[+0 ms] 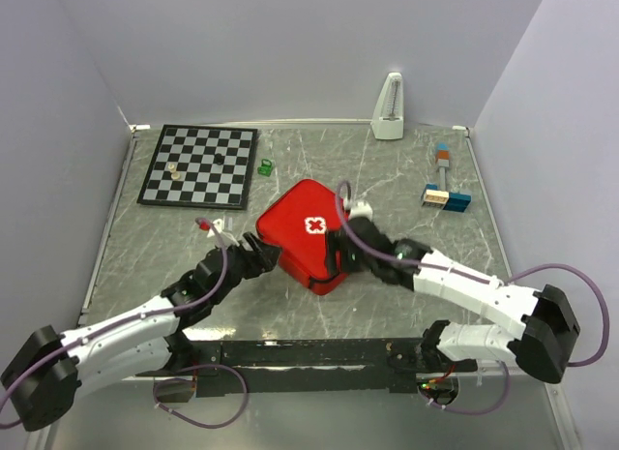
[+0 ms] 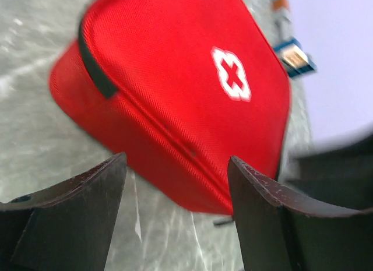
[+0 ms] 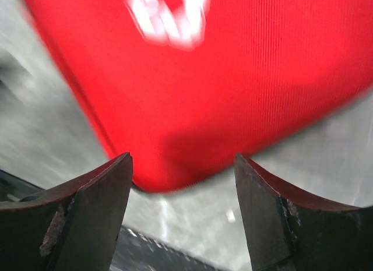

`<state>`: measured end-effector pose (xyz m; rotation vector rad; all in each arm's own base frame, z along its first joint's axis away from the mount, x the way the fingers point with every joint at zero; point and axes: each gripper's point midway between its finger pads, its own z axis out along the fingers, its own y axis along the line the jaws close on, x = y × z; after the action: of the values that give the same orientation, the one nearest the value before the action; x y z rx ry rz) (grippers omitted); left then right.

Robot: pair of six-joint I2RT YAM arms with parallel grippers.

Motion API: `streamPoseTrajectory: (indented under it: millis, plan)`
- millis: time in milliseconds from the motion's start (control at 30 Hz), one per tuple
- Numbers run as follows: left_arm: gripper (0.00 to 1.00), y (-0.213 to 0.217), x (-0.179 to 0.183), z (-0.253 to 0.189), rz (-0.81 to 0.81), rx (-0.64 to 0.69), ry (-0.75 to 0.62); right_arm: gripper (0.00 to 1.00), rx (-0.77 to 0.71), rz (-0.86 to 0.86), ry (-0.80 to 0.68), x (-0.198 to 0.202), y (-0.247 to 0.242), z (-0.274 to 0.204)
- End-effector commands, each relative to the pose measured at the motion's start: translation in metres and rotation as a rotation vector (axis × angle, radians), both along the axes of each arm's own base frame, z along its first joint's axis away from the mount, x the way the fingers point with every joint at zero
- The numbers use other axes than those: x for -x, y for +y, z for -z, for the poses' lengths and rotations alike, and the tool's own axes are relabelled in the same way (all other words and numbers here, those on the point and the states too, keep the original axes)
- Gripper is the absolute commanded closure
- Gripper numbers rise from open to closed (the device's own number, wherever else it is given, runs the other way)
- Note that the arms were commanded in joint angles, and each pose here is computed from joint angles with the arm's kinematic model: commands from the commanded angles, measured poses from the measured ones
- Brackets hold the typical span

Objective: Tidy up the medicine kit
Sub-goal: Adjust the medicine box at the center of the board.

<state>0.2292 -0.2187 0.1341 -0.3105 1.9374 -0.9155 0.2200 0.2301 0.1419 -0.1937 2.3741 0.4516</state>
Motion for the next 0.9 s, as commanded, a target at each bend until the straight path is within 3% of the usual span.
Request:
streamPoseTrajectory:
  millis: [0,267,467,667,867]
  plan:
    - [0.25,0.001,-0.038,-0.047,-0.130,0.013,-0.081,0.23,-0.039,0.139,-0.048,0.018,-0.013,0.001]
    - [0.26,0.014,-0.119,-0.083,-0.208,-0.096,-0.115,0.23,-0.004,0.237,0.026,0.030,-0.022,0.014]
    - [0.25,0.011,-0.158,-0.052,-0.170,-0.253,-0.023,0.23,-0.138,0.356,0.078,0.008,-0.054,0.028]
    - [0.24,-0.020,-0.149,-0.028,0.014,-0.139,0.004,0.17,-0.429,0.205,0.079,-0.019,-0.028,0.015]
    - [0.27,-0.039,-0.136,0.005,0.123,-0.105,0.100,0.17,-0.411,0.137,0.144,-0.039,-0.011,0.024]
